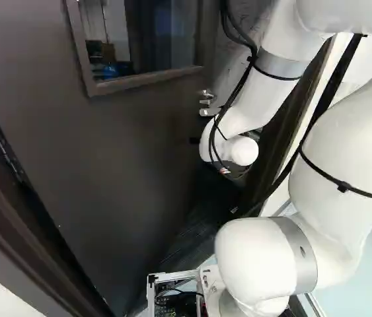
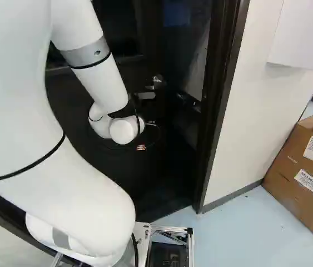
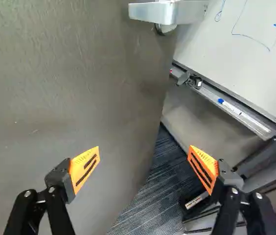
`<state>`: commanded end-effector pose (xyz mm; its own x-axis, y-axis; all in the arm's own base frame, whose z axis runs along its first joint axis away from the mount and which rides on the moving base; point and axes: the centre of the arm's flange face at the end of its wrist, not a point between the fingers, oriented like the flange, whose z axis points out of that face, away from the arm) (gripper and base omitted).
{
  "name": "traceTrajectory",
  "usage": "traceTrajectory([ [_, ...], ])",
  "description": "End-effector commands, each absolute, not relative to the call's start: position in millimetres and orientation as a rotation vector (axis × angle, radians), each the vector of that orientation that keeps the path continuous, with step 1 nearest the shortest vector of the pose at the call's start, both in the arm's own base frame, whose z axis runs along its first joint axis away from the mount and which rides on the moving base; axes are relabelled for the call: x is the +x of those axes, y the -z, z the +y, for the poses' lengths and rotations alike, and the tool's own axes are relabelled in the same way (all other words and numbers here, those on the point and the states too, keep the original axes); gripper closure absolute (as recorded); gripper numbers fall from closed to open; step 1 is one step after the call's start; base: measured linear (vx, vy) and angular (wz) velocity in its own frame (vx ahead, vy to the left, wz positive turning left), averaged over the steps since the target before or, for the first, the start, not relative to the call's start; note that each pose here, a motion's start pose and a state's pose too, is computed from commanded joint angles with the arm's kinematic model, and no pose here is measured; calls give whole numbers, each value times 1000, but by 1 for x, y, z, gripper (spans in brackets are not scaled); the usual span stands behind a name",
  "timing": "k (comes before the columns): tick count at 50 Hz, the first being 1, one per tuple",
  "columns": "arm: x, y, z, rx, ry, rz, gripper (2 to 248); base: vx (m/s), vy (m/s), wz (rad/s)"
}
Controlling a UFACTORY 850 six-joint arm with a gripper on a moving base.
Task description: Open the door and move inside
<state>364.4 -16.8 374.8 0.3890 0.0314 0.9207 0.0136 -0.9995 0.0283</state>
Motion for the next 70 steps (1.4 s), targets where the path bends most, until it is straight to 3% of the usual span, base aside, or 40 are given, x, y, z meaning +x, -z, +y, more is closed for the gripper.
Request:
traceTrajectory([
  [70,408,-375,55,2672,-1783,214,3,0,0,0],
])
